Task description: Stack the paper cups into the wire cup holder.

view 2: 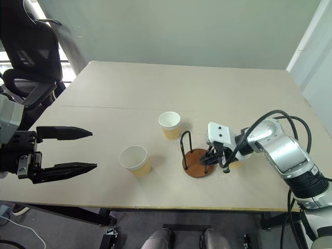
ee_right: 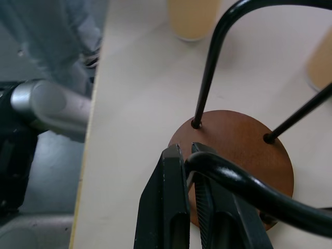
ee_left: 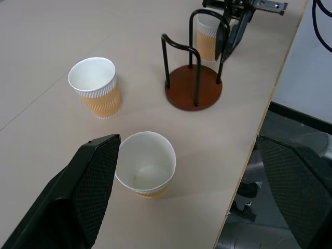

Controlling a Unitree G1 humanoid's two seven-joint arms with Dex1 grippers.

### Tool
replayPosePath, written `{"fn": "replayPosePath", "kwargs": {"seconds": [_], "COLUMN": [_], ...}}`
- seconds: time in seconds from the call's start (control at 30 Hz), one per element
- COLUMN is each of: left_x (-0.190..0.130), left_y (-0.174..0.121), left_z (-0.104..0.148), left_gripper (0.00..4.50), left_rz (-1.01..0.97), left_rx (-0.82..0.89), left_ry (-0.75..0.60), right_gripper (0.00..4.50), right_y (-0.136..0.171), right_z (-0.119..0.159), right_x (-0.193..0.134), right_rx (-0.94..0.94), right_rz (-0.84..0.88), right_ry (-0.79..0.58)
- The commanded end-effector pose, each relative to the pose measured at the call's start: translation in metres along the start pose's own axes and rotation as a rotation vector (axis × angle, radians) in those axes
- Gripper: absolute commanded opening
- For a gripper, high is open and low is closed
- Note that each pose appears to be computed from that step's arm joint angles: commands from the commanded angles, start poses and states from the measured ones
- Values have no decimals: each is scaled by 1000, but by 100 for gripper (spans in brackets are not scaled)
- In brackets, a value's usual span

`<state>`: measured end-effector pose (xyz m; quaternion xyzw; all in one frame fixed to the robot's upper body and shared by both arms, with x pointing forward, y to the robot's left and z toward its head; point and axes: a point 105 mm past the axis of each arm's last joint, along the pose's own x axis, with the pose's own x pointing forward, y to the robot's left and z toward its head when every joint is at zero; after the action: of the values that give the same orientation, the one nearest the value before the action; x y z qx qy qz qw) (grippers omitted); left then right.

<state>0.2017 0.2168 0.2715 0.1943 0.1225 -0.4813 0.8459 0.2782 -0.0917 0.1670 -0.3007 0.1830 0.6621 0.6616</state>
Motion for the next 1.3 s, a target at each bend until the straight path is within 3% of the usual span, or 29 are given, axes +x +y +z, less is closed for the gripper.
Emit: {"fn": "replayPosePath", "kwargs": {"seconds": [0.03, 0.3, 1.0, 1.1, 1.3], "left_x": [-5, -3, -3, -3, -3], "left_y": [0, -3, -1, -1, -1], "left_z": [6, 6, 4, 4, 4], "left_gripper": [450, 450, 450, 450, 450], "left_rz": [32, 31, 50, 51, 52], "left_rx": [28, 22, 19, 20, 19], "left_ry": [-15, -22, -9, -10, -9], "right_gripper": [2, 2, 2, 75, 284], "right_y": [8, 19, 14, 9, 4], "right_z": [10, 15, 6, 5, 3], "right_x": [3, 15, 30, 30, 26], "right_rx": [-76, -143, -205, -220, -244], "right_rz": [49, 123, 154, 140, 130], "right_ry": [-34, -85, -86, -69, -40]}}
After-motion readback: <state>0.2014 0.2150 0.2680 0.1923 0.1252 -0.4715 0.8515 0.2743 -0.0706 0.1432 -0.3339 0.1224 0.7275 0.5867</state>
